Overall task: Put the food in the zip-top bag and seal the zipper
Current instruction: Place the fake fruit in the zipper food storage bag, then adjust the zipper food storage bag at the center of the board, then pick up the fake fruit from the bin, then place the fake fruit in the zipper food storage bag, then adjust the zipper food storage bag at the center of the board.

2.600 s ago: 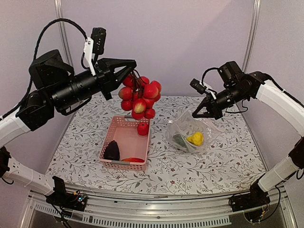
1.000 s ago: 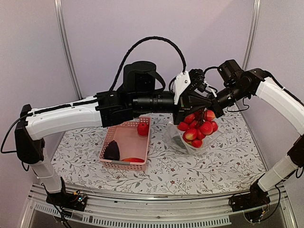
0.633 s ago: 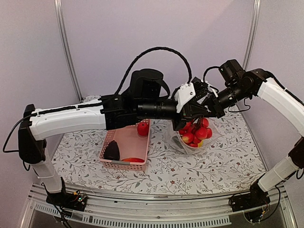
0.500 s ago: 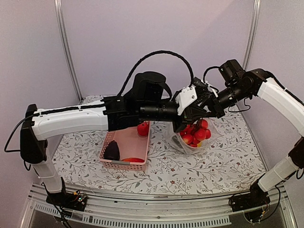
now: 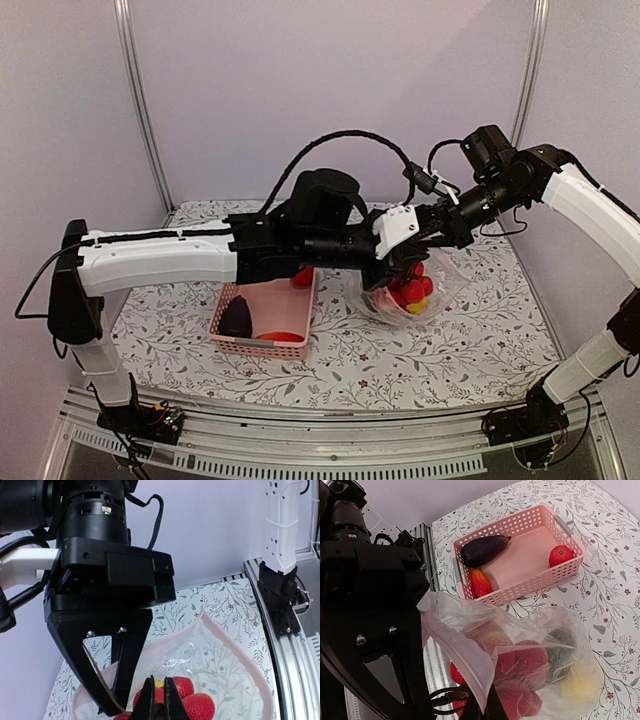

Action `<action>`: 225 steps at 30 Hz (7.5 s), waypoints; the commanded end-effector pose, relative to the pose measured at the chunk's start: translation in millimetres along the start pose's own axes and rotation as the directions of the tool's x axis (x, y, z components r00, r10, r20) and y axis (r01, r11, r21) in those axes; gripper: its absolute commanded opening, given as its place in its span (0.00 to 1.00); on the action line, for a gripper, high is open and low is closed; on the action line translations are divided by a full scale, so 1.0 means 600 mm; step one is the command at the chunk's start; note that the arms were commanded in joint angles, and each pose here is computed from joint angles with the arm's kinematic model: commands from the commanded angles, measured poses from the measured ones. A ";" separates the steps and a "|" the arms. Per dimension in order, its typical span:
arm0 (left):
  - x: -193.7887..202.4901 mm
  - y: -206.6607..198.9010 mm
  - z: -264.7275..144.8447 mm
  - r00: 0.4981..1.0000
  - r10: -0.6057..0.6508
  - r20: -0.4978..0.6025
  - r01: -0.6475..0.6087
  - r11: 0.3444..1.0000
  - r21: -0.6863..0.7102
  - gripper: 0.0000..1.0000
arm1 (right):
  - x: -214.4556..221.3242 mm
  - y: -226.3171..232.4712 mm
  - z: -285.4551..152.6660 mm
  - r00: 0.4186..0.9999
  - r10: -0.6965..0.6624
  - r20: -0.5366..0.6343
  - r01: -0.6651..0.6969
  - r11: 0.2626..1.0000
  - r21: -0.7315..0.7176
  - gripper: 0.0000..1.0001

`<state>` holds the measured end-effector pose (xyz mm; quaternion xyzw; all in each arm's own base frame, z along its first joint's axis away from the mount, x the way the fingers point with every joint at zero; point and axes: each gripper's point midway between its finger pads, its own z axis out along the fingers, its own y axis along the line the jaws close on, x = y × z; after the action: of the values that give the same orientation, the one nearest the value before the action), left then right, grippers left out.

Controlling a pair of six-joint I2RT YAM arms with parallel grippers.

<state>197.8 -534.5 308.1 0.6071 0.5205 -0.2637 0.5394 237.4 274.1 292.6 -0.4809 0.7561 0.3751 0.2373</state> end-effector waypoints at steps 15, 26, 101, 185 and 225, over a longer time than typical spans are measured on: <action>-0.005 0.007 -0.015 0.999 0.037 -0.027 -0.040 0.994 -0.098 0.35 | -0.031 -0.037 -0.029 0.999 -0.010 0.043 0.003 0.987 0.158 0.00; -0.142 0.033 -0.164 0.951 -0.019 0.310 0.127 0.935 -0.331 0.61 | -0.087 -0.179 -0.156 0.976 0.038 0.215 -0.126 0.900 0.416 0.00; 0.605 0.250 -0.143 0.283 -0.952 -0.115 0.549 0.260 -0.794 0.68 | 0.094 -0.141 -0.033 0.968 -0.015 0.249 -0.018 0.991 0.131 0.00; 0.029 -0.059 0.006 0.971 -0.113 -0.210 0.044 0.950 -0.311 0.74 | 0.009 0.044 0.013 0.994 -0.105 -0.020 0.104 0.993 -0.048 0.00; 0.001 -0.058 0.000 0.905 0.095 -0.415 -0.183 0.967 -0.176 0.00 | -0.040 0.015 -0.035 0.987 -0.161 0.002 0.159 0.974 0.164 0.00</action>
<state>146.9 -548.6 256.9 0.6606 0.6071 -0.0465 0.4392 225.6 273.2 316.6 -0.5257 0.7346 0.3208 0.2846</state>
